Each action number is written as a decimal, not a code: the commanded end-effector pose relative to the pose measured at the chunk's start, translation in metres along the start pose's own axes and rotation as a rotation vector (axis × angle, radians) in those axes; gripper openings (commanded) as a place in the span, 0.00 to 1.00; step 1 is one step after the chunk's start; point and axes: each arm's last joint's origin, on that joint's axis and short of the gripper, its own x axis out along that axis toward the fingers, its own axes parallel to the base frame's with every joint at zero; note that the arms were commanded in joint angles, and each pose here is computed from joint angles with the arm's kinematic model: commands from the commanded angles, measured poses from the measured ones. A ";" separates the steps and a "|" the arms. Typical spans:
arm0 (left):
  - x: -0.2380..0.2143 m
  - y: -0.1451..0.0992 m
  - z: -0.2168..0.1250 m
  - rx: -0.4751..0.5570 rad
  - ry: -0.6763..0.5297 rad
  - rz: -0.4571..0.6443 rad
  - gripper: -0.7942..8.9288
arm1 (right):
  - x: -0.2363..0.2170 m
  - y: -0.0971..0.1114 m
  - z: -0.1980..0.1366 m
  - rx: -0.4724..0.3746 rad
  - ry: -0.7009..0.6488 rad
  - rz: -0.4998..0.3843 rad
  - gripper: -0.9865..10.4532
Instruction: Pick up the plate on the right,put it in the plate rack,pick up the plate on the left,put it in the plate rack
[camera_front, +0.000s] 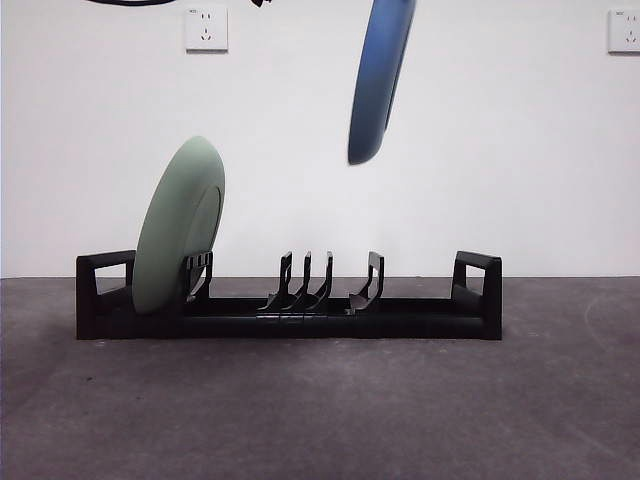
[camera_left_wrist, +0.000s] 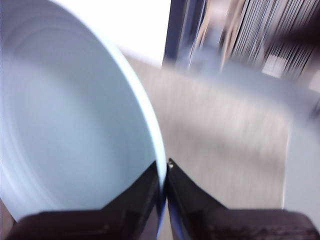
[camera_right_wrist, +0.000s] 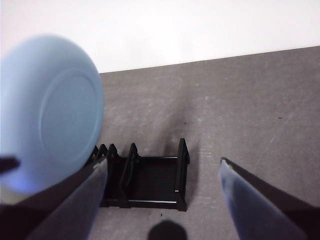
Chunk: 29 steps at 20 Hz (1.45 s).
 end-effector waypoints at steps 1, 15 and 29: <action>0.009 0.016 -0.005 -0.101 -0.026 0.006 0.07 | 0.002 0.000 0.000 -0.009 -0.003 -0.003 0.41; 0.050 0.069 -0.047 -0.230 0.015 0.047 0.07 | 0.024 0.000 -0.001 -0.029 0.053 -0.017 0.41; 0.063 0.078 -0.077 -0.260 0.153 0.097 0.07 | 0.044 0.001 0.000 -0.030 0.058 -0.018 0.41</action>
